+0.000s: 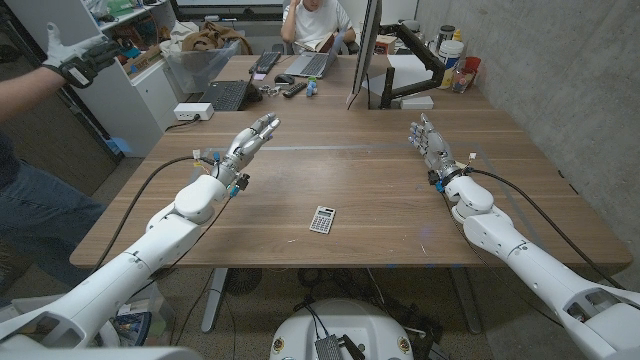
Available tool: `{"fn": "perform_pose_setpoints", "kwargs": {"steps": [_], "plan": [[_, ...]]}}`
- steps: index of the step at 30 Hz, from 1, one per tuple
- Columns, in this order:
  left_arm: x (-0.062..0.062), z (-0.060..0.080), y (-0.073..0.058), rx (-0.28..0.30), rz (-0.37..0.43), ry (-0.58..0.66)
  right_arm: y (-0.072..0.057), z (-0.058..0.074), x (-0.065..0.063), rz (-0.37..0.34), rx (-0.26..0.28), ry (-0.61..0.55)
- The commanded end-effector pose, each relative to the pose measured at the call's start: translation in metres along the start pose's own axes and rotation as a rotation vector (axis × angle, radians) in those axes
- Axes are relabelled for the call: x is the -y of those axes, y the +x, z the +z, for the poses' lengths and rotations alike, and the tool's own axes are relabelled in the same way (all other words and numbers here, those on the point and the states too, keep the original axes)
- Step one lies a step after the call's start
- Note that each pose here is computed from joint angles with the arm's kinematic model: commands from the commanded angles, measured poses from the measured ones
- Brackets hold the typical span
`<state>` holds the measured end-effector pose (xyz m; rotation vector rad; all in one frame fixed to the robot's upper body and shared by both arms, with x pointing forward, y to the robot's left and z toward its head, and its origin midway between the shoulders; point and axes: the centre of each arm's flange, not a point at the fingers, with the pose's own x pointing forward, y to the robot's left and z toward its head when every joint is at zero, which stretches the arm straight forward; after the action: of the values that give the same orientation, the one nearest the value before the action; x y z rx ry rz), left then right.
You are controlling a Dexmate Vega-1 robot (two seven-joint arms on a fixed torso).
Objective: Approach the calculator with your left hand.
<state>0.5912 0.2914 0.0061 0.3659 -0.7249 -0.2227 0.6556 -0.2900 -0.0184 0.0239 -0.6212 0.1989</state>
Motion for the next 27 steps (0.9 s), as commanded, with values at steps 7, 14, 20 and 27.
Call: {"fn": "perform_pose_setpoints", "kwargs": {"steps": [7, 14, 20, 27], "plan": [[0.004, 0.017, -0.004, 0.01, -0.026, 0.106, 0.002, 0.006, 0.004, -0.004, 0.017, -0.002], [0.01, 0.019, -0.001, 0.011, -0.048, 0.127, 0.003, 0.005, 0.003, -0.004, 0.021, -0.002], [0.013, 0.022, 0.001, 0.014, -0.068, 0.134, 0.004, 0.007, 0.002, 0.0, 0.023, 0.004], [0.017, 0.03, 0.004, 0.028, -0.104, 0.175, 0.004, 0.007, 0.002, -0.005, 0.025, 0.005]]}}
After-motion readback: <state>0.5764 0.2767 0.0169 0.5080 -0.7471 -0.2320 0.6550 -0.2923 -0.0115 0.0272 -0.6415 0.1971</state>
